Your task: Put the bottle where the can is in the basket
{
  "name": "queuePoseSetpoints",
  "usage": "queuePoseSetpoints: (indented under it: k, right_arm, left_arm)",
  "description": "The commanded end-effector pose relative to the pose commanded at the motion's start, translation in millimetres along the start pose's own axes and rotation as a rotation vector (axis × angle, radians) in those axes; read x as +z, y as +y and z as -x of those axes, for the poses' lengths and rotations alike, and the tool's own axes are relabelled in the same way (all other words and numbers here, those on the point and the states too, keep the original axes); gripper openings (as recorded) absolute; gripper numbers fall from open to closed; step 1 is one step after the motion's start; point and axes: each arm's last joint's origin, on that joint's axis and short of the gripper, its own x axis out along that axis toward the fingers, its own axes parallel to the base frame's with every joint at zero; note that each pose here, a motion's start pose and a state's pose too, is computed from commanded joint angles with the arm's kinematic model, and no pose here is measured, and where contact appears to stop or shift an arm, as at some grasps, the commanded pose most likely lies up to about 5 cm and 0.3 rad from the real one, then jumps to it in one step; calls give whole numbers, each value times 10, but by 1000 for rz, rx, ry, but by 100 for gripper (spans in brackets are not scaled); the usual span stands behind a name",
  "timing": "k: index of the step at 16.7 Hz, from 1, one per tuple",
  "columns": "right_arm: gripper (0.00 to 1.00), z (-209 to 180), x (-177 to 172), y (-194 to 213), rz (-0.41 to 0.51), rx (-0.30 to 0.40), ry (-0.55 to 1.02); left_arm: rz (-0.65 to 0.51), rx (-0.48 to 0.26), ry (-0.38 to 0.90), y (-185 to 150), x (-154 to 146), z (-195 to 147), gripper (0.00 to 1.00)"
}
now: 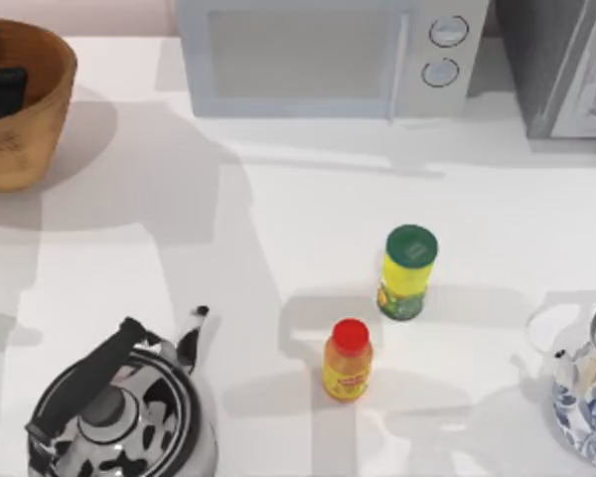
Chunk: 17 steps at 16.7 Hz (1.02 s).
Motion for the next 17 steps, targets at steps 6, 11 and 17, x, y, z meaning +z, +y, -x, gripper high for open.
queuePoseSetpoints:
  k: [6,11,17]
  right_arm:
    - [100,0,0,0,0,0,0]
    - [100,0,0,0,0,0,0]
    - [100,0,0,0,0,0,0]
  left_arm:
    - [0,0,0,0,0,0,47]
    - [0,0,0,0,0,0,10]
    - [0,0,0,0,0,0,0]
